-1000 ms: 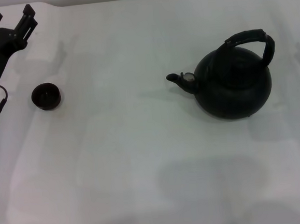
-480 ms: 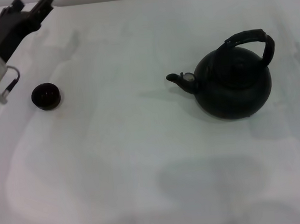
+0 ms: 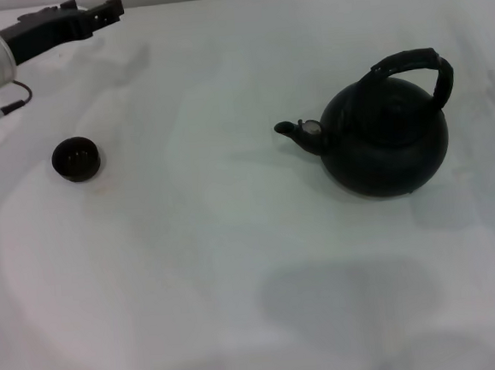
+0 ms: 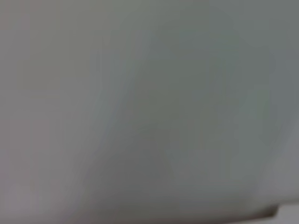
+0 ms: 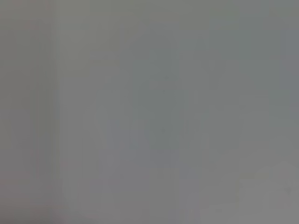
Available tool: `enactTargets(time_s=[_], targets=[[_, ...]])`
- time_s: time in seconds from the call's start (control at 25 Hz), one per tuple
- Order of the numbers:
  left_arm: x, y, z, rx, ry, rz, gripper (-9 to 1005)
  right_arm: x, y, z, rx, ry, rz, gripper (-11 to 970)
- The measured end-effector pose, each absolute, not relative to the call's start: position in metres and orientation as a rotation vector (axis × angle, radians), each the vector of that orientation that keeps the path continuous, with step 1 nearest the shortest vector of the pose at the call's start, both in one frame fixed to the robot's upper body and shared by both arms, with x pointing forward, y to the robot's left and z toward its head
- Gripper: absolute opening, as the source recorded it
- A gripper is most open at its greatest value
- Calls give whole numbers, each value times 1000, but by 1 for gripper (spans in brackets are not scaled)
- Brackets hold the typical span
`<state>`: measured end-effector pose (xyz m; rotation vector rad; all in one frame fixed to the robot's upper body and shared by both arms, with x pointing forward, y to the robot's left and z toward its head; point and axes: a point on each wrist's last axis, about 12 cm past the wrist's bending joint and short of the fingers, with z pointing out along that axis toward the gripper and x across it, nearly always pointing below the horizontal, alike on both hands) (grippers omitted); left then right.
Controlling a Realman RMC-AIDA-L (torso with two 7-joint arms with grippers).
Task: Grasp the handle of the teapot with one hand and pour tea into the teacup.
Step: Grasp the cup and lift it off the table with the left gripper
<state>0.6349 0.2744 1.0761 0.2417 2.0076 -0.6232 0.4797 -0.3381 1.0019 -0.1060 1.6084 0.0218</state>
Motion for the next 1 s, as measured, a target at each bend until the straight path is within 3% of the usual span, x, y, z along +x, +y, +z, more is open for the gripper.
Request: enactTargets(time_s=[0.28, 0.56, 1.0], targets=[[644, 271, 1098, 461, 2085, -564, 860, 480, -337, 1001, -104, 1613, 24, 869], [651, 278, 1126, 489, 2095, -591, 854, 483, -336, 1001, -105, 1621, 27, 868], [651, 270, 1143, 520, 2229, -471, 845, 484, -333, 1001, -106, 1621, 34, 867]])
